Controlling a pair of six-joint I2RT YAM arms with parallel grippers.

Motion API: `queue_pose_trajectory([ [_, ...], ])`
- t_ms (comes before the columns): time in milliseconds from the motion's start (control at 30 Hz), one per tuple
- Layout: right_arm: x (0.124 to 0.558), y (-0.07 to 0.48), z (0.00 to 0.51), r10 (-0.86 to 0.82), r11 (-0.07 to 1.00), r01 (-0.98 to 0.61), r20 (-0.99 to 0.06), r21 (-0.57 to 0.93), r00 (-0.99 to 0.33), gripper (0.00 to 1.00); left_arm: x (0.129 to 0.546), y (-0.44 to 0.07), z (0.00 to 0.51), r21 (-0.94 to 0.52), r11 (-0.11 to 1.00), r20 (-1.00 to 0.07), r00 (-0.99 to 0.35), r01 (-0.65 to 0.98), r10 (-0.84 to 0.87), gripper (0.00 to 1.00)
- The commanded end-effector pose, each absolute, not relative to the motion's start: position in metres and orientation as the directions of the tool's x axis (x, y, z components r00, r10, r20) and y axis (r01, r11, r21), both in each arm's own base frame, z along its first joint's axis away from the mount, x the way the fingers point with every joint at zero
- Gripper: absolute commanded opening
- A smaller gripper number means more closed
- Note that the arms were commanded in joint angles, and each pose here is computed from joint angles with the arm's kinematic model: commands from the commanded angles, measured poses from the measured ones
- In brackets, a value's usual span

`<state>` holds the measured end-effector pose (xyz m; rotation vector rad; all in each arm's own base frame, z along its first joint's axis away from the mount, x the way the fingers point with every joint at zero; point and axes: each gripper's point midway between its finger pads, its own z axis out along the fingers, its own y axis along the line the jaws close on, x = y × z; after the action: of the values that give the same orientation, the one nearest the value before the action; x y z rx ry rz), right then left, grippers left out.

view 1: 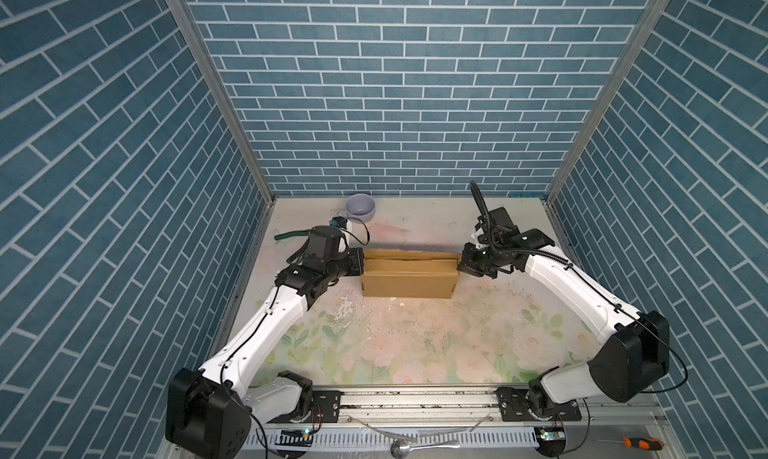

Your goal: Fold the paper box

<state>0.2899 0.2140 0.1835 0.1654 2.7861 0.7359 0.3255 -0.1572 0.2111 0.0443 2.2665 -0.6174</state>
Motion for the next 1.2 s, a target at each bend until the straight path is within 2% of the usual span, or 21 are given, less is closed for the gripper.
queue_pose_trajectory([
  [0,0.271,0.202,0.159,0.218,0.886,0.144,-0.121,0.44,-0.969,0.0,0.319,-0.159,0.206,-0.447,0.87,-0.697,-0.69,0.21,-0.192,0.0],
  [367,0.271,0.202,0.158,0.229,0.887,0.155,-0.123,0.435,-0.966,0.0,0.316,-0.153,0.184,-0.474,0.868,-0.665,-0.705,0.145,-0.245,0.0],
  [700,0.268,0.204,0.159,0.227,0.886,0.154,-0.118,0.437,-0.967,0.0,0.301,-0.138,0.143,-0.432,0.894,-0.677,-0.698,0.122,-0.233,0.0],
  [1167,0.266,0.202,0.173,0.147,0.915,0.089,-0.121,0.394,-0.982,0.0,0.295,-0.136,0.132,-0.4,0.905,-0.683,-0.705,0.141,-0.192,0.0],
])
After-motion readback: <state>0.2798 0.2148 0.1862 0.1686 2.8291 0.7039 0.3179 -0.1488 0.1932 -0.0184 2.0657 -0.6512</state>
